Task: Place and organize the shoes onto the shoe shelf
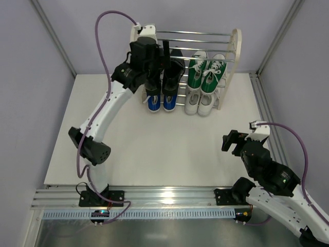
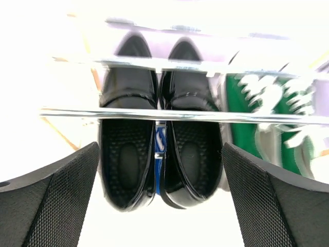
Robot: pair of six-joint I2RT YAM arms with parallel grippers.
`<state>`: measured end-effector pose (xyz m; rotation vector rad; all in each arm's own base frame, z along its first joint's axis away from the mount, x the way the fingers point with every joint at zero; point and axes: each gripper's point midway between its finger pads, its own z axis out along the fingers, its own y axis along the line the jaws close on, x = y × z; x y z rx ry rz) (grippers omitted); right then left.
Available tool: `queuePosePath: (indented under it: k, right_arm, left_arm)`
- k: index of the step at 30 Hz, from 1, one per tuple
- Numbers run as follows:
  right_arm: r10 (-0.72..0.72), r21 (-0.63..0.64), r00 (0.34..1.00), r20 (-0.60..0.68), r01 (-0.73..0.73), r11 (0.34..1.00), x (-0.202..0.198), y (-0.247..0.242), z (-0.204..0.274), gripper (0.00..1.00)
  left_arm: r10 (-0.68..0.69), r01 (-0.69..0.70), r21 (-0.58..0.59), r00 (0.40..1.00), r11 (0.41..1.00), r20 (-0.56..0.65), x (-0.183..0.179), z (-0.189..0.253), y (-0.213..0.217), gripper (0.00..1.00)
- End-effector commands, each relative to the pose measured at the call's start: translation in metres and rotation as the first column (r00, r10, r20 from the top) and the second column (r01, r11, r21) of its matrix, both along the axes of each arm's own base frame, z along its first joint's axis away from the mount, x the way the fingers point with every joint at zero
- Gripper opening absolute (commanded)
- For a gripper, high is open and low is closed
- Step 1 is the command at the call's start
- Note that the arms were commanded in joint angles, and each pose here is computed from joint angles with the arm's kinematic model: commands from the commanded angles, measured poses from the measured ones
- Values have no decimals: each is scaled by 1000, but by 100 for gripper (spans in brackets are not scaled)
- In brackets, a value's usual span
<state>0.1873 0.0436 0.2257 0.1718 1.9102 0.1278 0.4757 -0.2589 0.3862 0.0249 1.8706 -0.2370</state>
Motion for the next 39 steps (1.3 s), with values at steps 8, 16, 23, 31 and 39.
queuePosePath:
  k: [8, 16, 23, 31, 39]
  right_arm:
    - [-222, 110, 969, 108, 210, 971, 18, -17, 28, 100]
    - [-378, 33, 906, 188, 379, 925, 55, -37, 28, 100]
    - [-319, 168, 946, 59, 305, 937, 103, -45, -19, 100]
    - [-81, 264, 997, -7, 80, 961, 131, -8, -49, 86]
    - [-205, 352, 979, -15, 197, 915, 152, -36, -61, 4]
  left_arm:
    - [207, -203, -166, 978, 965, 10, -65, -22, 97, 100]
    - [123, -130, -363, 992, 923, -43, -94, -92, 112, 95]
    - [158, -217, -511, 975, 832, -156, -85, -148, 167, 93]
    - [48, -181, -599, 972, 780, -230, -61, -192, 146, 54]
    - [60, -231, -744, 967, 628, -250, -7, -231, 174, 7]
